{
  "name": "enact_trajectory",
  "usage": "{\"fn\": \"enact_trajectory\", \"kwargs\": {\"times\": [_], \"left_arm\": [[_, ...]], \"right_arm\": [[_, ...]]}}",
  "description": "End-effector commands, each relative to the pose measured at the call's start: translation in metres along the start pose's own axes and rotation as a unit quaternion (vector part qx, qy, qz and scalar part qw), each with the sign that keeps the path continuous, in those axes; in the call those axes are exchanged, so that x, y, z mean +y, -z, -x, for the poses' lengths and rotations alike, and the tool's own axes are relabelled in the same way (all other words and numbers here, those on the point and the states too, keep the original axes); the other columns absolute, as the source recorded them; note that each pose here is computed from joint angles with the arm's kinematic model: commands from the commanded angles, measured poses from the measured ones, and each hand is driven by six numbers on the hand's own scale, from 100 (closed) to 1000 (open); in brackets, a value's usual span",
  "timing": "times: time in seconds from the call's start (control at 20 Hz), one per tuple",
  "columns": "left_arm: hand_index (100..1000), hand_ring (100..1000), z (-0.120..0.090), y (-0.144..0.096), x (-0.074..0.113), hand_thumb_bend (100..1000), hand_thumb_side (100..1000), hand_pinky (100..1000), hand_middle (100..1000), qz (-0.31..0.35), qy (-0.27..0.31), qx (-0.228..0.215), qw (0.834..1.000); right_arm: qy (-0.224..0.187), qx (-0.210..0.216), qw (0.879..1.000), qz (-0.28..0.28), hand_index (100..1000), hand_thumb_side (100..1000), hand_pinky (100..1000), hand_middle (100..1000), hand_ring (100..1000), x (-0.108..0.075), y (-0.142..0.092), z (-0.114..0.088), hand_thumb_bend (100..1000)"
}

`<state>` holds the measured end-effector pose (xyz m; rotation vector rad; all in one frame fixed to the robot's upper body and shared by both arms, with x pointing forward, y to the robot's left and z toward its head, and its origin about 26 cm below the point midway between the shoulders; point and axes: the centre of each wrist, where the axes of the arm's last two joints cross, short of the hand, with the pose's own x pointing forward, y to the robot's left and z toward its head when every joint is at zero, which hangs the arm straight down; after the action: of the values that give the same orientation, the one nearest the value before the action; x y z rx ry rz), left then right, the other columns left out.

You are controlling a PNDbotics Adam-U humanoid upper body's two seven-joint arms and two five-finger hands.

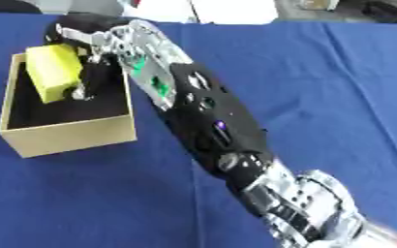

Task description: Pick up objects on the table and place them in the box.

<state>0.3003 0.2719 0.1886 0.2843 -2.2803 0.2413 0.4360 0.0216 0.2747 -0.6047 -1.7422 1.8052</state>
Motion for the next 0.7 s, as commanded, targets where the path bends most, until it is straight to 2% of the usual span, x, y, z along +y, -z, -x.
{"fn": "enact_trajectory", "kwargs": {"times": [0.05,0.1,0.15,0.2,0.25,0.5,0.7], "left_arm": [[614,799,-0.0065,0.0036,-0.0011,153,870,892,674,0.005,-0.004,-0.014,1.0],[614,800,-0.0065,0.0035,-0.0011,154,870,892,674,0.005,-0.003,-0.014,1.0],[614,800,-0.0065,0.0035,-0.0011,153,870,892,674,0.005,-0.003,-0.014,1.0],[614,800,-0.0064,0.0034,-0.0011,153,870,892,674,0.005,-0.003,-0.014,1.0],[613,800,-0.0063,0.0033,-0.0011,153,870,892,674,0.005,-0.003,-0.014,1.0],[613,800,-0.006,0.0028,-0.001,152,871,892,674,0.005,-0.003,-0.012,1.0],[613,801,-0.0058,0.0026,-0.0008,151,871,892,674,0.005,-0.002,-0.012,1.0]], "right_arm": [[-0.038,0.0,0.999,-0.002,895,162,788,838,878,-0.0089,0.0004,-0.0061,466],[-0.046,0.002,0.999,-0.003,920,239,808,856,896,-0.0095,0.0001,-0.0064,515],[-0.054,0.003,0.999,-0.004,940,278,817,865,904,-0.0096,0.0,-0.0071,513],[-0.061,0.004,0.998,-0.005,940,278,817,865,904,-0.0095,-0.0001,-0.0076,513],[-0.068,0.006,0.998,-0.006,979,314,844,896,931,-0.0095,-0.0002,-0.0079,493],[-0.098,0.021,0.995,-0.003,998,362,871,907,947,-0.0112,-0.0014,-0.0087,503],[-0.104,0.025,0.994,0.0,993,344,868,896,939,-0.0117,-0.0026,-0.0055,494]]}}
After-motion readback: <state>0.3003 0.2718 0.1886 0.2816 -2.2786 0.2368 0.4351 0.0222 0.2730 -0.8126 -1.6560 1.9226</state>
